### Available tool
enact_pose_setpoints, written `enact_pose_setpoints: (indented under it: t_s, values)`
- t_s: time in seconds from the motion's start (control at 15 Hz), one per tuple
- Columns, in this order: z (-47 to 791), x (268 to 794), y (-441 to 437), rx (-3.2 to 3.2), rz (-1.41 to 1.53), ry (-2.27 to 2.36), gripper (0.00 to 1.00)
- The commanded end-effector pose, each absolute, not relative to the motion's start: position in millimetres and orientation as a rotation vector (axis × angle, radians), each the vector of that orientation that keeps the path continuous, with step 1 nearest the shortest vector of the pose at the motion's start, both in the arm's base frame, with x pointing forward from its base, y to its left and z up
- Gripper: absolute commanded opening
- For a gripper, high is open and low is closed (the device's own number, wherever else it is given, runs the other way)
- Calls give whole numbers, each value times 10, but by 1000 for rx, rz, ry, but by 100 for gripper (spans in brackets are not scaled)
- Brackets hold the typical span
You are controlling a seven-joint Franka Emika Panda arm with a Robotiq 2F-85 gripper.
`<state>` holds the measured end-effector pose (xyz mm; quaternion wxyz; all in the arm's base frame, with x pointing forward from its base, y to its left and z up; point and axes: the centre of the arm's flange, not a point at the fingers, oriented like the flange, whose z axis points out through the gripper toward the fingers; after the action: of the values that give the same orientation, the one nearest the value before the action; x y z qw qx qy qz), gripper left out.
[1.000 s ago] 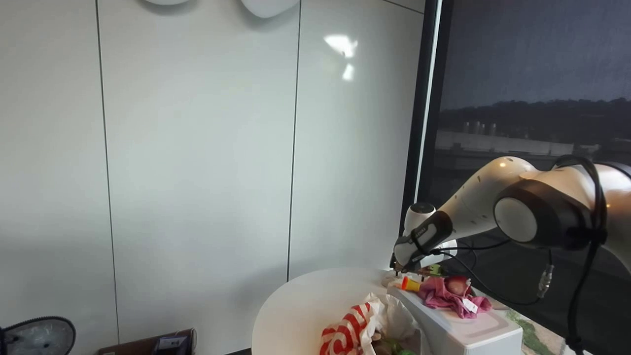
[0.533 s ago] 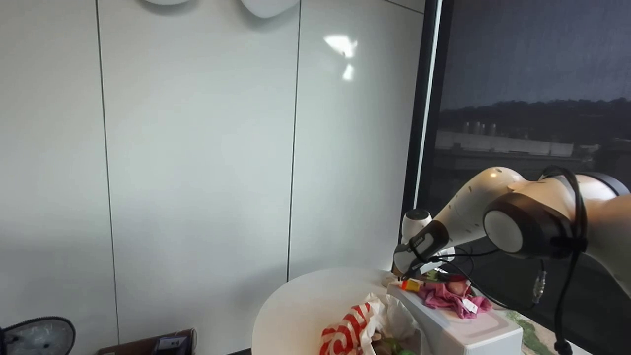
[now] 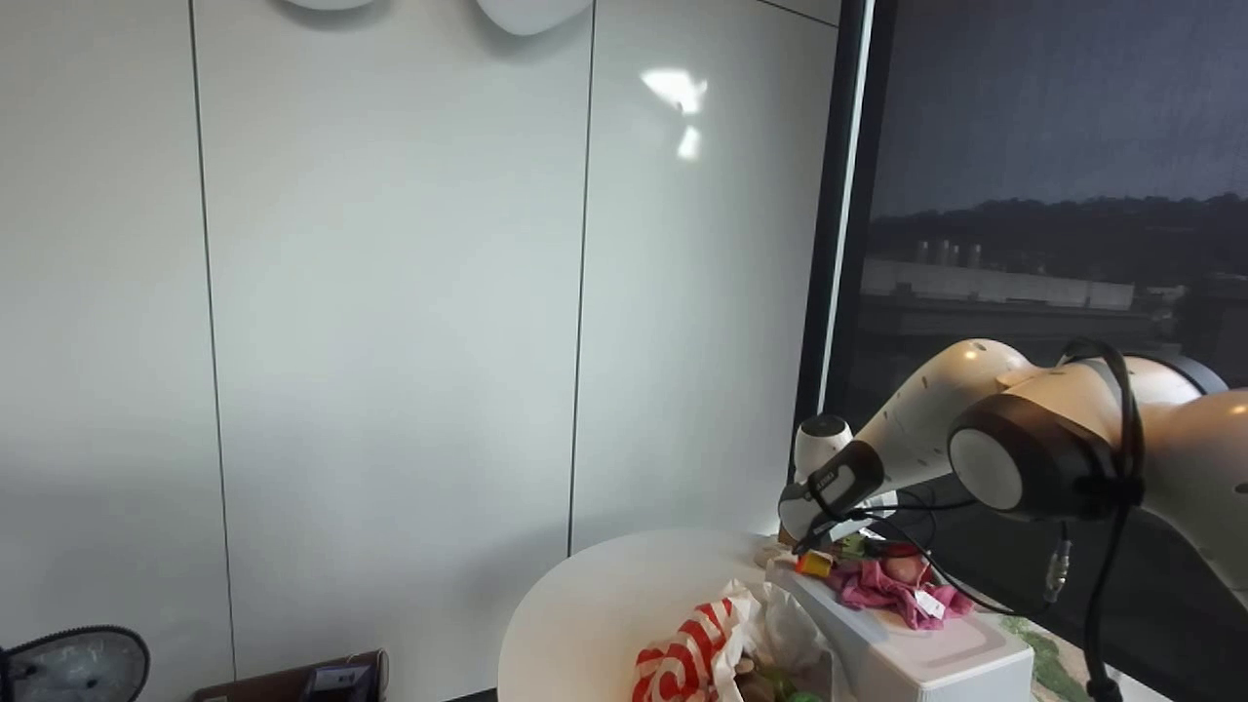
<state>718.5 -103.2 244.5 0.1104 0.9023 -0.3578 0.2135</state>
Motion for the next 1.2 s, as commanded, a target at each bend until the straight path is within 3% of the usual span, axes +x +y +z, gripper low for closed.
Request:
enact_pose_setpoints:
  t_s: [0.0, 0.07, 0.67, 1.13]
  values:
    - [2546, 7281, -1055, 2633, 632, -1078, 36]
    - [2597, 7250, -1055, 2635, 631, -1078, 32]
    - [3419, 6633, -797, 2930, 382, -810, 32]
    - [2672, 6391, -443, 3077, -52, -511, 32]
